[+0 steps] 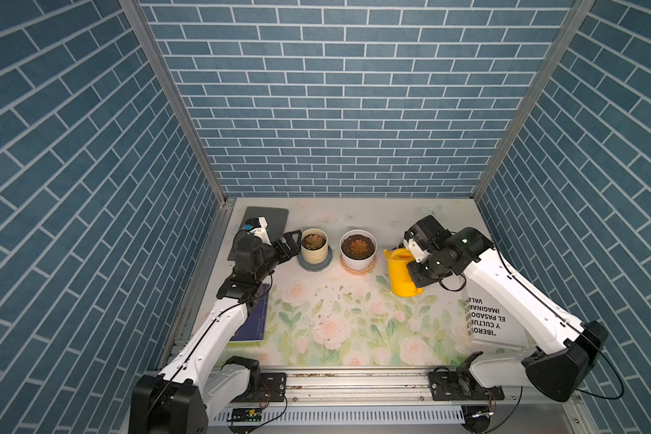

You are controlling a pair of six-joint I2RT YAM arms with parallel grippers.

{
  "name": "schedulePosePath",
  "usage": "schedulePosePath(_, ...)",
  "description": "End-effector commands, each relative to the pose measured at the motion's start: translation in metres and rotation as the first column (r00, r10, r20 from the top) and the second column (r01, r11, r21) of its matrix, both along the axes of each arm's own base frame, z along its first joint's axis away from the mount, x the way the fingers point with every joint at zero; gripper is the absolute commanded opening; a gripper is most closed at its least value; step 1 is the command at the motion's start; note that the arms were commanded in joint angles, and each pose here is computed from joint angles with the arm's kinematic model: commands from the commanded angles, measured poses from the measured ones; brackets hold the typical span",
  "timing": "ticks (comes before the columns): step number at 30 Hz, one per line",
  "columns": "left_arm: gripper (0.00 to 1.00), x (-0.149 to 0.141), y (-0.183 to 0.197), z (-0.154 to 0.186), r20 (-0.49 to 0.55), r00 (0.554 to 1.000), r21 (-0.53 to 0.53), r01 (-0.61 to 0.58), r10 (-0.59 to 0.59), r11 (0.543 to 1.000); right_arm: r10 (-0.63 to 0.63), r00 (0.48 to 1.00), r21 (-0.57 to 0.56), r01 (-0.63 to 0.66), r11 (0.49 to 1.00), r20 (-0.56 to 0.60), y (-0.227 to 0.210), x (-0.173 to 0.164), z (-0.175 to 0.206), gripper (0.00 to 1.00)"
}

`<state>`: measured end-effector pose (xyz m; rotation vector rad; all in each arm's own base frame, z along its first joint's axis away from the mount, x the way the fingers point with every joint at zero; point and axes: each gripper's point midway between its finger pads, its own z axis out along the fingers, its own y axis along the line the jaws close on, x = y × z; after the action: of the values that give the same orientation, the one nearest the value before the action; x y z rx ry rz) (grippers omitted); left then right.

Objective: Water the succulent around the soil edge
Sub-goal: Water the soil of the potted plant with water, then place the watering can at the center of the board.

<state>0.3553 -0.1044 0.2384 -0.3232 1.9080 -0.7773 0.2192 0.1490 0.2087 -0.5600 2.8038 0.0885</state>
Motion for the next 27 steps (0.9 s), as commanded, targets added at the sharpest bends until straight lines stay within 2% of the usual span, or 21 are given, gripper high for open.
schedulePosePath(1, 1.00, -0.002, -0.002, 0.000, 0.011, 1.000, -0.003, 0.013, -0.013, 1.000, -0.085, 0.996, 0.010, 0.085, 0.996, 0.005, -0.019, -0.011, 0.003, 0.00)
schedulePosePath(13, 1.00, -0.003, -0.003, 0.001, 0.012, 1.000, -0.012, 0.020, -0.020, 1.000, -0.174, 0.985, 0.004, 0.174, 0.985, 0.006, -0.048, -0.020, -0.016, 0.00)
schedulePosePath(27, 1.00, 0.000, -0.003, -0.002, 0.002, 1.000, -0.008, 0.017, -0.017, 1.000, -0.238, 0.970, 0.020, 0.238, 0.971, 0.056, -0.069, -0.025, -0.010, 0.00)
